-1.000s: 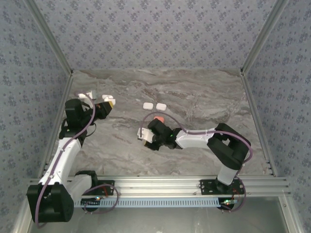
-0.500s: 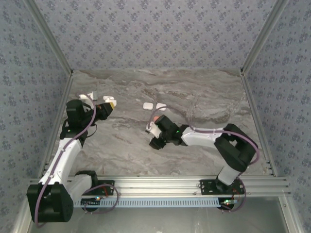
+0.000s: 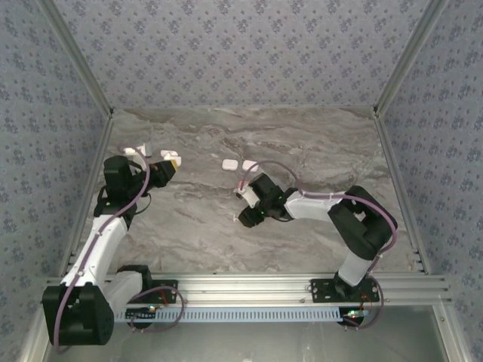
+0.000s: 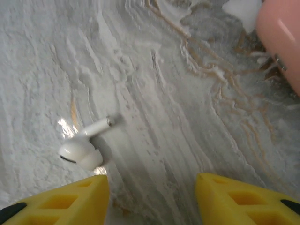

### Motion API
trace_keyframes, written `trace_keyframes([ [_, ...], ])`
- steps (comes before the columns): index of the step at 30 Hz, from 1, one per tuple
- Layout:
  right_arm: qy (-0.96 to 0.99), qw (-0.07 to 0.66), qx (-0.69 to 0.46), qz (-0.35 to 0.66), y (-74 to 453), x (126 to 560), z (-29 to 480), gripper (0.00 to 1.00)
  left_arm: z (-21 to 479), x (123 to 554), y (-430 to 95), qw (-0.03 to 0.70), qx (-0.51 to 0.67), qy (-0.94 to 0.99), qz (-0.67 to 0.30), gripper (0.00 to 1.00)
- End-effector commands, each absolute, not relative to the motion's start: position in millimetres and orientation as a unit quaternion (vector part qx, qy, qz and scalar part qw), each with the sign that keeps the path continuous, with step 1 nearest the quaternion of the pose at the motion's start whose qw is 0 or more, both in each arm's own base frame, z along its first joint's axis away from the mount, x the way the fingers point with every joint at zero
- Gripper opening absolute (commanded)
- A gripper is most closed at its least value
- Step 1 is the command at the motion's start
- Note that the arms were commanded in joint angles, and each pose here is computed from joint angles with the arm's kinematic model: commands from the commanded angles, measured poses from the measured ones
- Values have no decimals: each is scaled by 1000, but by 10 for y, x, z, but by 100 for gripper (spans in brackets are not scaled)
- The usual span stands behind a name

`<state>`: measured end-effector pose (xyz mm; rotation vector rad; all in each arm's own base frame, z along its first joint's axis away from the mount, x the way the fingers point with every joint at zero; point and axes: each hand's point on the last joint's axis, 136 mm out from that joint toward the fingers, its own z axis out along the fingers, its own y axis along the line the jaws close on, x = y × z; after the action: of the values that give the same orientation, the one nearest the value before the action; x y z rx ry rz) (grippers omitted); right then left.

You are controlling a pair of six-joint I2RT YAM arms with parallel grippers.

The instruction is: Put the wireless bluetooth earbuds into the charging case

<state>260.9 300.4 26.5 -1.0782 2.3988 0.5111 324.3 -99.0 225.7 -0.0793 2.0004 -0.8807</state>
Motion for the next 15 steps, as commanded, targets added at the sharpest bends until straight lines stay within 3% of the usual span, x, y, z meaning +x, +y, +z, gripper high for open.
trace_keyframes([
  [1,884,202,-381,182,3017,2578,135,55,2397,3240,-1019,476,-22,801,-363,0],
  [15,871,173,-437,146,3014,2246,-34,56,2393,3236,-1004,478,-23,801,-360,0],
])
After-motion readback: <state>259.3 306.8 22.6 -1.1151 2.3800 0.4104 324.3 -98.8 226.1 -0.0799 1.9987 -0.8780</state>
